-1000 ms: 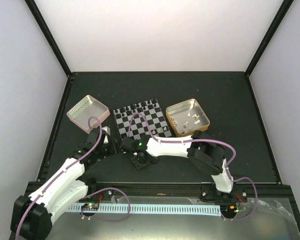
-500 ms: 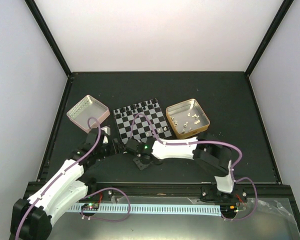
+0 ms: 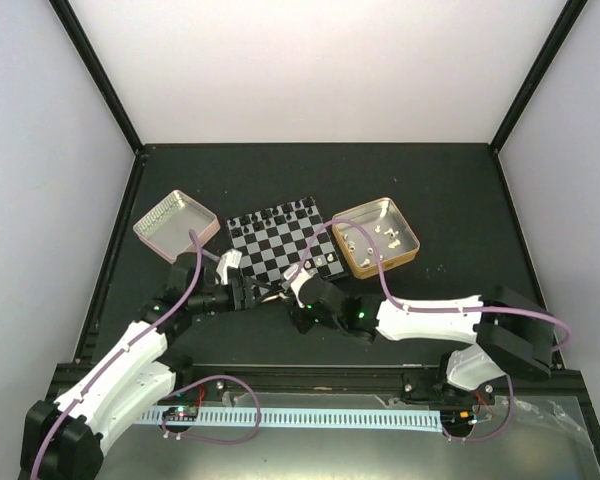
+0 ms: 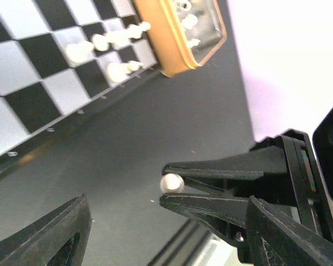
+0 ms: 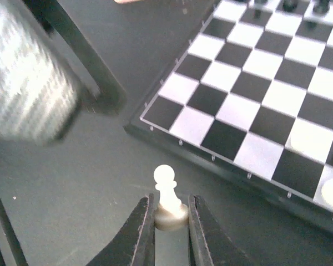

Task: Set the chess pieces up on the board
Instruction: Pick up the chess piece at the center of the board, then place the chess piece on the chessboard, then pick up the chess piece from the storage box, then place the chess piece on the chessboard, then pick up the chess piece from the storage box.

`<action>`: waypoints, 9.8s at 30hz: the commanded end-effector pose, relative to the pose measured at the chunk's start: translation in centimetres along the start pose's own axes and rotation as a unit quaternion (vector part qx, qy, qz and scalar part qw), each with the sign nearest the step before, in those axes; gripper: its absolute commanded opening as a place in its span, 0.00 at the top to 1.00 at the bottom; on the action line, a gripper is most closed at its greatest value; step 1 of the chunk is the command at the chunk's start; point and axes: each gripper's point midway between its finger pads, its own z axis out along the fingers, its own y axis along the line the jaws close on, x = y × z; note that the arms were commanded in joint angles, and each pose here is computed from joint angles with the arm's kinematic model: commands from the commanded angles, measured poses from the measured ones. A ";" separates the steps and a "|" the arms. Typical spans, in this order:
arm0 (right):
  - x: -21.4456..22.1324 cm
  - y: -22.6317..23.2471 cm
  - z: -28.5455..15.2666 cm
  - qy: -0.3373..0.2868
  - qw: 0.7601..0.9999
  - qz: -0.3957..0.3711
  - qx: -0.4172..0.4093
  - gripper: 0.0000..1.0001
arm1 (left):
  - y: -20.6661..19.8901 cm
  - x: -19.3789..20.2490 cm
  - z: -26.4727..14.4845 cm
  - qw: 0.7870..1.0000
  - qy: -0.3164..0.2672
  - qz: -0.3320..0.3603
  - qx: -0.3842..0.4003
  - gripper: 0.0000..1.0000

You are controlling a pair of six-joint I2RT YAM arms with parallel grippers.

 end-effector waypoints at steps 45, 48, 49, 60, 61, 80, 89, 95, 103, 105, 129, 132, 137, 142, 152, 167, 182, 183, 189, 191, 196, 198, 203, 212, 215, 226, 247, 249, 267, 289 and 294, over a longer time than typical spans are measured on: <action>-6.6 2.5 -3.5 -0.153 0.981 -0.092 -0.075 0.89 | -4.8 -1.5 1.5 0.993 0.056 0.010 0.105 0.92; -6.7 2.3 -3.3 -0.149 0.983 -0.081 -0.067 0.85 | -4.8 -1.3 1.4 0.993 0.058 0.014 0.105 0.98; -6.8 2.0 -3.2 -0.145 0.985 -0.073 -0.060 0.80 | -4.7 -1.4 1.4 0.994 0.054 0.016 0.099 0.99; -8.3 -3.1 -6.9 -0.146 0.986 0.083 0.003 0.34 | 1.1 -8.1 -1.5 0.972 -0.126 0.092 -0.174 0.98; -8.5 -4.2 -7.4 -0.145 0.983 0.110 0.017 0.34 | 1.4 -8.6 -1.5 0.968 -0.135 0.096 -0.189 0.99; -5.6 -11.8 -5.9 -0.043 0.947 0.313 0.060 0.32 | 8.0 -5.8 1.5 0.916 -0.129 0.112 -0.364 0.98; -5.6 -11.8 -5.9 -0.042 0.945 0.319 0.061 0.32 | 10.6 -5.5 3.5 0.904 -0.106 0.131 -0.393 0.98; -5.8 -11.8 -5.9 -0.042 0.944 0.321 0.060 0.32 | 11.8 -5.3 3.7 0.897 -0.101 0.129 -0.411 0.99; -5.9 -11.6 -5.8 -0.040 0.946 0.318 0.056 0.32 | 13.0 -4.5 4.0 0.893 -0.087 0.120 -0.425 0.89; -6.0 -11.6 -5.9 -0.039 0.946 0.317 0.057 0.32 | 13.0 -4.5 3.8 0.892 -0.085 0.117 -0.428 0.86; -6.7 -12.9 -7.6 -0.056 0.942 0.322 0.079 0.32 | 10.9 -4.9 3.5 0.900 -0.069 0.119 -0.414 0.72; -6.6 -14.2 -8.2 -0.056 0.939 0.324 0.105 0.32 | 9.7 -6.0 2.8 0.901 -0.090 0.120 -0.407 0.61; -5.5 -18.1 -9.1 -0.038 0.925 0.340 0.163 0.32 | 7.3 -8.2 1.1 0.903 -0.130 0.119 -0.393 0.49; -2.6 -22.6 -8.8 0.032 0.908 0.357 0.219 0.35 | 3.8 -10.9 -1.2 0.906 -0.186 0.126 -0.358 0.42; -1.1 -29.7 -3.8 0.140 0.885 0.346 0.280 0.49 | -4.0 -15.2 -5.6 0.902 -0.291 0.190 -0.256 0.36; 2.3 -34.8 -0.6 0.185 0.849 0.367 0.332 0.53 | -4.7 -15.9 -7.1 0.895 -0.313 0.204 -0.244 0.34; 1.8 -36.3 1.1 0.191 0.855 0.349 0.333 0.76 | -4.4 -15.8 -7.3 0.895 -0.314 0.201 -0.243 0.34; 1.8 -36.4 1.2 0.191 0.855 0.349 0.333 0.77 | -4.5 -15.8 -7.3 0.896 -0.314 0.201 -0.242 0.34; 2.2 -36.5 1.0 0.195 0.850 0.351 0.340 0.90 | -4.4 -15.8 -7.4 0.895 -0.316 0.200 -0.243 0.34; 1.9 -36.6 0.5 0.190 0.850 0.350 0.346 0.95 | -4.4 -15.8 -7.5 0.895 -0.317 0.200 -0.243 0.34; 0.0 -36.0 -1.4 0.166 0.857 0.345 0.343 0.98 | -4.6 -15.8 -7.6 0.895 -0.318 0.200 -0.241 0.34; -1.2 -35.4 -2.3 0.154 0.864 0.345 0.334 0.98 | -4.7 -15.9 -7.6 0.895 -0.320 0.200 -0.239 0.34; -4.1 -32.4 -3.7 0.126 0.888 0.344 0.278 0.98 | -4.8 -15.8 -7.7 0.895 -0.322 0.199 -0.235 0.34; -8.8 -21.5 -1.4 0.131 0.938 0.263 0.185 0.98 | -5.1 -15.9 -8.8 0.890 -0.343 0.192 -0.232 0.34; -9.9 -16.9 0.5 0.144 0.951 0.224 0.155 0.98 | -4.9 -16.1 -10.0 0.881 -0.366 0.180 -0.242 0.34; -8.0 -7.9 6.7 0.208 0.961 0.141 0.118 0.97 | -4.1 -15.8 -14.4 0.845 -0.440 0.146 -0.267 0.34; -2.2 -7.9 10.2 0.289 0.939 0.115 0.147 0.95 | -3.7 -15.7 -14.0 0.846 -0.436 0.145 -0.271 0.33; -2.1 -8.0 10.3 0.290 0.938 0.113 0.149 0.94 | -3.7 -15.7 -14.0 0.846 -0.435 0.146 -0.271 0.33; -6.6 -7.2 7.9 0.238 0.953 0.129 0.134 0.77 | -3.6 -15.8 -14.0 0.846 -0.434 0.146 -0.274 0.33; -1.3 -28.9 -5.0 0.137 0.864 0.357 0.327 0.63 | -4.3 -15.9 -12.7 0.859 -0.416 0.160 -0.251 0.32; 1.4 -32.9 -5.7 0.150 0.833 0.379 0.374 0.63 | -4.3 -15.9 -12.3 0.863 -0.408 0.165 -0.249 0.32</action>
